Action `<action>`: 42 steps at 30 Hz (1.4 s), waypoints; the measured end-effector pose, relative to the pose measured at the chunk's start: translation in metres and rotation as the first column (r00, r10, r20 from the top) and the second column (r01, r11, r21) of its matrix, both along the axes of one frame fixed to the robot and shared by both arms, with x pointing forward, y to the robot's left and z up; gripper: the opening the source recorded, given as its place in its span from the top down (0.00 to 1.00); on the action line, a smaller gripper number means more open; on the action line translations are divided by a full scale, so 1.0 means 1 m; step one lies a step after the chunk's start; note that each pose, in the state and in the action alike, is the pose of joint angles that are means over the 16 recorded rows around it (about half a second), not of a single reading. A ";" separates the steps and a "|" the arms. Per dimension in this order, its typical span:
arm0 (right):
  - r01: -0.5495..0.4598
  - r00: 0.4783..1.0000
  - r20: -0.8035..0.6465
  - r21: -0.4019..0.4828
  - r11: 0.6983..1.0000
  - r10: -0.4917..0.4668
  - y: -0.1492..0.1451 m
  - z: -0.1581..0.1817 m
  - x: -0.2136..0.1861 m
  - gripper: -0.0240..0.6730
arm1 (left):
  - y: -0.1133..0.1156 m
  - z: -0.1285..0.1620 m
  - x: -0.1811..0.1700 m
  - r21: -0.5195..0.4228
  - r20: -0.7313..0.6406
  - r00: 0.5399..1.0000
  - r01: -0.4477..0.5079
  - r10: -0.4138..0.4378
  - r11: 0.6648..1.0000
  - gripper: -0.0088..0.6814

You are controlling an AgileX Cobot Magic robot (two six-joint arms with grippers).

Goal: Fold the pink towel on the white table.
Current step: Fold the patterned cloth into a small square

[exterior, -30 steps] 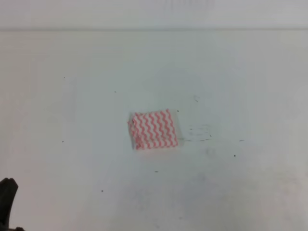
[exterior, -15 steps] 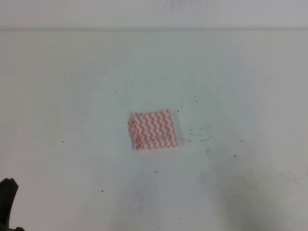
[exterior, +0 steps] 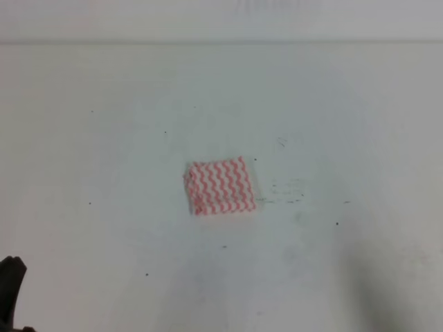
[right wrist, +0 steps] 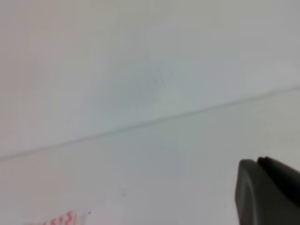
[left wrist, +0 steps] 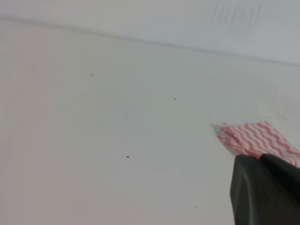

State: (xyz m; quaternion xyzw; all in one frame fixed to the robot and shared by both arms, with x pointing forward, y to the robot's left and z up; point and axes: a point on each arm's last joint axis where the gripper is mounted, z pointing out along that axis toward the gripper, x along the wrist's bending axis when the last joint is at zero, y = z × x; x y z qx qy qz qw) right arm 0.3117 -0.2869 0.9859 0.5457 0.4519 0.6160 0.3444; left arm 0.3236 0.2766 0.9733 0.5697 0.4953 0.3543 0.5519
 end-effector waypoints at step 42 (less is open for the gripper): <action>-0.002 0.992 -0.124 -0.251 0.968 -0.030 -0.002 -0.025 -0.020 0.99 | 0.000 0.000 0.000 0.001 0.001 1.000 -0.003 0.003 1.000 0.99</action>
